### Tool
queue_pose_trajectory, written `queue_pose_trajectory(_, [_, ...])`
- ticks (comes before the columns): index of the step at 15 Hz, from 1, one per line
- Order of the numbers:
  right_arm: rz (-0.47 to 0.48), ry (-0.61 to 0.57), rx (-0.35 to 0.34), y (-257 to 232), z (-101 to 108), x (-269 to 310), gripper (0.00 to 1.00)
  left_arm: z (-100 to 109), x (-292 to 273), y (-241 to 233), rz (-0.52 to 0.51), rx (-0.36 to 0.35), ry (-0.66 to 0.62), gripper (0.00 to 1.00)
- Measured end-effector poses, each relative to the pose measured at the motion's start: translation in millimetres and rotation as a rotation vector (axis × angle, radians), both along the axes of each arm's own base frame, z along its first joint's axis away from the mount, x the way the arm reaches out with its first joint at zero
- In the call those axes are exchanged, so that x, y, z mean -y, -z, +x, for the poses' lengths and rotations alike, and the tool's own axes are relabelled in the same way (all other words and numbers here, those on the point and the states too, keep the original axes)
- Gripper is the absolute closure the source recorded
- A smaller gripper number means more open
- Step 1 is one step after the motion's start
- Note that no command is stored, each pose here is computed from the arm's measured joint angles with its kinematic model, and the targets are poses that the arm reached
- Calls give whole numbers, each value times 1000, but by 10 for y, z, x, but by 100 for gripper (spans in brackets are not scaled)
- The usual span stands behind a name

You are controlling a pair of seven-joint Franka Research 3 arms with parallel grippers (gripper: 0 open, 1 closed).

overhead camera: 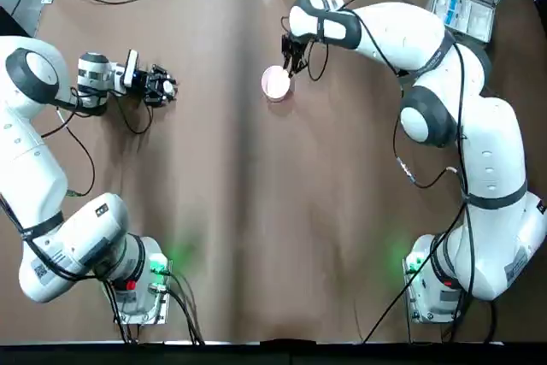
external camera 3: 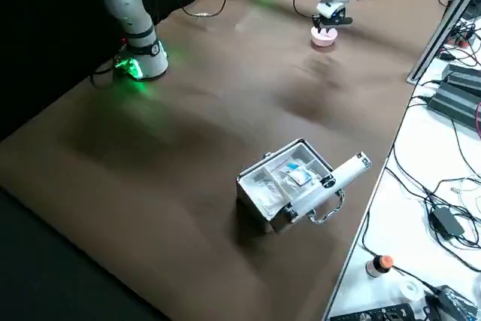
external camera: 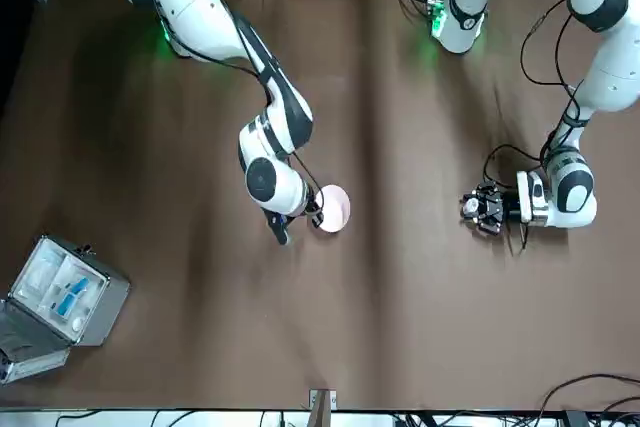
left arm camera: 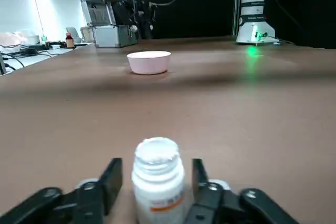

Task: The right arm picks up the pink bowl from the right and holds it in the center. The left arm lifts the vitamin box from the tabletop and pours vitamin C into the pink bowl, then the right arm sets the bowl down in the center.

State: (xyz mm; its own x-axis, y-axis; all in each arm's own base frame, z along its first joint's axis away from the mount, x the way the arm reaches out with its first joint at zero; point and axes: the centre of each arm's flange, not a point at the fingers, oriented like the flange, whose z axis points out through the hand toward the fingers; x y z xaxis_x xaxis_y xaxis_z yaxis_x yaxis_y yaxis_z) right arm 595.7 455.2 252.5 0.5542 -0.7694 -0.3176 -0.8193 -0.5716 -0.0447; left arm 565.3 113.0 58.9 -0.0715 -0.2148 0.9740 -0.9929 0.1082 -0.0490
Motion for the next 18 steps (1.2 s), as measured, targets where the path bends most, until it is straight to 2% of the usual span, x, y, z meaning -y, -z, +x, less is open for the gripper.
queue_pose_trajectory(2, [-9, -4, 43, -187, 109, 82, 63, 88, 7, -54, 13, -11, -3, 25])
queue_pose_trajectory(4, [-11, -6, 85, -406, 207, 170, 63, 151, -27, -106, 22, -12, -10, 23])
queue_pose_trajectory(6, [-29, -46, 120, -711, 289, 314, 63, 195, -63, -163, 32, -4, -11, 8])
queue_pose_trajectory(7, [-48, -86, 125, -878, 298, 399, 63, 219, -84, -213, 42, -3, -11, 4])
queue_pose_trajectory(8, [-60, -126, 130, -1055, 307, 496, 63, 248, -106, -283, 57, -4, -6, 4])
queue_pose_trajectory(9, [-61, -185, 153, -1442, 367, 755, 63, 341, -162, -518, 99, 10, 8, 0])
queue_pose_trajectory(11, [-53, -245, 184, -1794, 473, 1133, 60, 436, -212, -814, 141, 39, 19, 0])
queue_pose_trajectory(12, [-51, -282, 190, -1937, 513, 1339, 54, 480, -239, -972, 167, 62, 28, 0])
queue_pose_trajectory(16, [-93, -419, 214, -2398, 584, 2069, 51, 705, -214, -1724, 293, 173, 92, 0])
queue_pose_trajectory(18, [-103, -497, 190, -2590, 546, 2431, 51, 791, -26, -2138, 353, 224, 137, 0])
